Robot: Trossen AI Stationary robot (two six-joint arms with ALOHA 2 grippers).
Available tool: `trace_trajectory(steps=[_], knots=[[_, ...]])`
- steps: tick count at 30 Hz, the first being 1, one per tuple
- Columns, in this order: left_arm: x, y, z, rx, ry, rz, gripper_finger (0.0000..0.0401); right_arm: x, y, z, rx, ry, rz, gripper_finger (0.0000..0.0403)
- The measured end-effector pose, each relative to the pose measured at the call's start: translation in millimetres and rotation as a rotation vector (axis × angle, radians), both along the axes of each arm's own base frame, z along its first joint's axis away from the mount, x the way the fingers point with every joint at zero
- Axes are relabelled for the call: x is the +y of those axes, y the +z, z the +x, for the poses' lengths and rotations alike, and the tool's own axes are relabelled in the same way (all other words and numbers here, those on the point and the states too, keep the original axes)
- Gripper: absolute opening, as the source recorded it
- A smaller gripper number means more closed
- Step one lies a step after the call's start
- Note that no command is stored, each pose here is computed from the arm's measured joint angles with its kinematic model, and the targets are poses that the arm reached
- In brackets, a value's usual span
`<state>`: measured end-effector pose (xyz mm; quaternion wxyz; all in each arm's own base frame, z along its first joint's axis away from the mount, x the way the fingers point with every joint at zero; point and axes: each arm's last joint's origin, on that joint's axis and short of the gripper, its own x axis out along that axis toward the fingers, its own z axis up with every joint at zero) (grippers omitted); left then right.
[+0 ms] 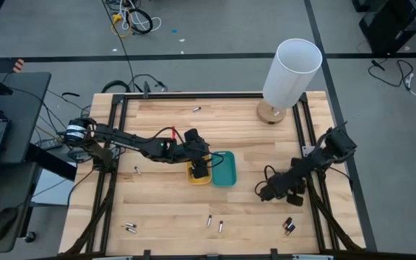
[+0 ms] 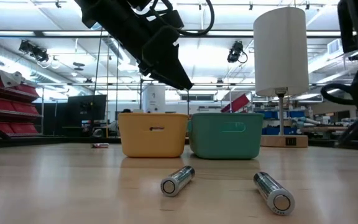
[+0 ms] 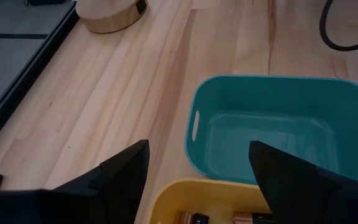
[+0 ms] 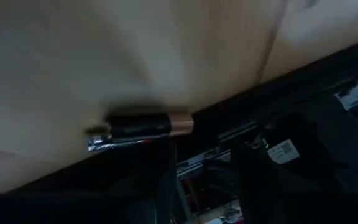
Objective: Sort batteries
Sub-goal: Put the black battery into the yellow bin
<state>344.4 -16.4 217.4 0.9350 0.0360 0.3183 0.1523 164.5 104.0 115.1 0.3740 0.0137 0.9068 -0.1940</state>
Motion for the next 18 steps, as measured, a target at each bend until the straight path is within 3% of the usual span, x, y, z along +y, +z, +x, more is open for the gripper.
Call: trace_trajectory(steps=[10,18], knots=[[-0.1,1.5,1.1,-0.019,-0.001,-0.001,0.0291,25.9,13.5,18.2,-0.109,0.151,0.113,0.0138],[-0.1,1.4,1.1,-0.019,0.000,-0.002,0.0291,31.0,8.4,12.5,-0.135,0.207,0.109,0.0138]])
